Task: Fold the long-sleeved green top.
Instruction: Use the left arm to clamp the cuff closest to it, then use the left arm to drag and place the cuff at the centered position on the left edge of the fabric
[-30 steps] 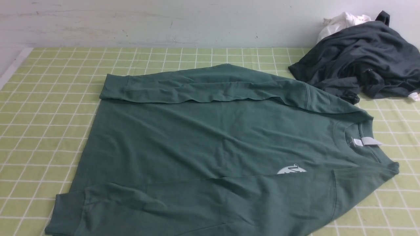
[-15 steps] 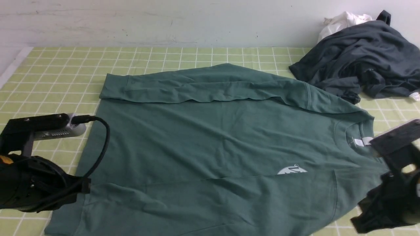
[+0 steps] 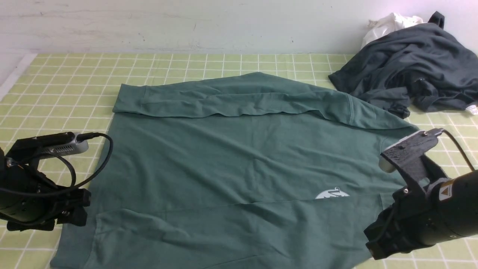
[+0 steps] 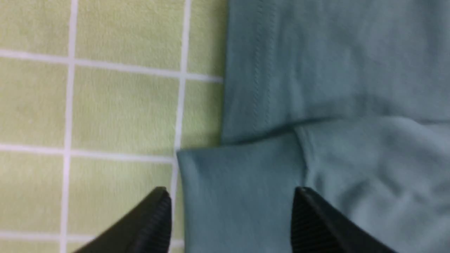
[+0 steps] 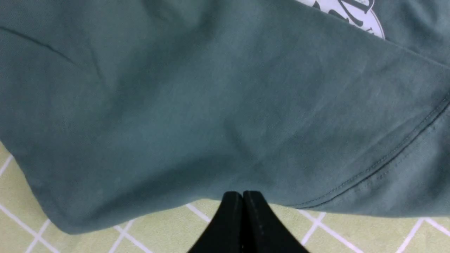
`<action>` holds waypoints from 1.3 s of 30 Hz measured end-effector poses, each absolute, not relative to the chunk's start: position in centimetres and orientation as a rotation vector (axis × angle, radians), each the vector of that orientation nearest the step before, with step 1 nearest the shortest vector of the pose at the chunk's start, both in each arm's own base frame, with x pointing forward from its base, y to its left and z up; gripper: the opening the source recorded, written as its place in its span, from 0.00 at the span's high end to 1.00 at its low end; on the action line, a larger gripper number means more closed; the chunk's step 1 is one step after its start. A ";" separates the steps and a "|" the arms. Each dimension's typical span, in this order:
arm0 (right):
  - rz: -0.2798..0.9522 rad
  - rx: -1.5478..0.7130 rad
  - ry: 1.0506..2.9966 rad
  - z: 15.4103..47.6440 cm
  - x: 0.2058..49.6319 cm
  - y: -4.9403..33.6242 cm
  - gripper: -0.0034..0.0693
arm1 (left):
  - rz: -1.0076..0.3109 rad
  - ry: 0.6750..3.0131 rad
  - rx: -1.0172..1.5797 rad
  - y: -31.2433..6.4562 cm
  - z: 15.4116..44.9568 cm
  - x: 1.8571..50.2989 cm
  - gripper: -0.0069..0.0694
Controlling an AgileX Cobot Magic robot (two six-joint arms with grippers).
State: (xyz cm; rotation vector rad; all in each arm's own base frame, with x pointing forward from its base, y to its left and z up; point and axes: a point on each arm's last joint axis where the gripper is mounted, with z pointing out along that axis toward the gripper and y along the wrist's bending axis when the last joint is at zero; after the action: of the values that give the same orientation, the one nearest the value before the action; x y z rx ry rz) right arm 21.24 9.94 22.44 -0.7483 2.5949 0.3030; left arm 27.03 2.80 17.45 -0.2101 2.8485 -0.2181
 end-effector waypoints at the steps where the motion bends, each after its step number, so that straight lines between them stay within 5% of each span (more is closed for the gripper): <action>1: 0.311 -0.745 2.597 22.4 21.2 10.0 0.97 | -0.212 2.859 -0.217 2.9 16.5 27.6 0.31; 6: 0.318 -0.738 2.598 22.5 21.2 10.0 0.97 | -0.201 2.884 -0.226 3.3 14.9 28.5 0.45; 9: 0.325 -0.734 2.597 22.5 21.2 10.1 0.97 | -0.204 2.881 -0.236 3.4 14.9 28.7 0.71; 12: 0.328 -0.731 2.597 22.5 21.2 10.1 0.97 | -0.215 2.885 -0.190 3.0 15.4 28.8 0.85; 28: 0.328 -0.725 2.595 22.4 21.4 10.1 0.97 | -0.126 2.454 0.232 -0.6 27.3 34.4 0.86; 39: 0.309 -0.728 2.575 22.5 21.6 10.1 0.97 | -0.148 2.553 0.237 0.8 22.6 44.4 0.84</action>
State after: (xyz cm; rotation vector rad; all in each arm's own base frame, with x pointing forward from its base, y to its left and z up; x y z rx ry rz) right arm 21.57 10.07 22.46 -0.7275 2.5747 0.3093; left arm 44.45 0.78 22.64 0.2370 2.5530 -0.1480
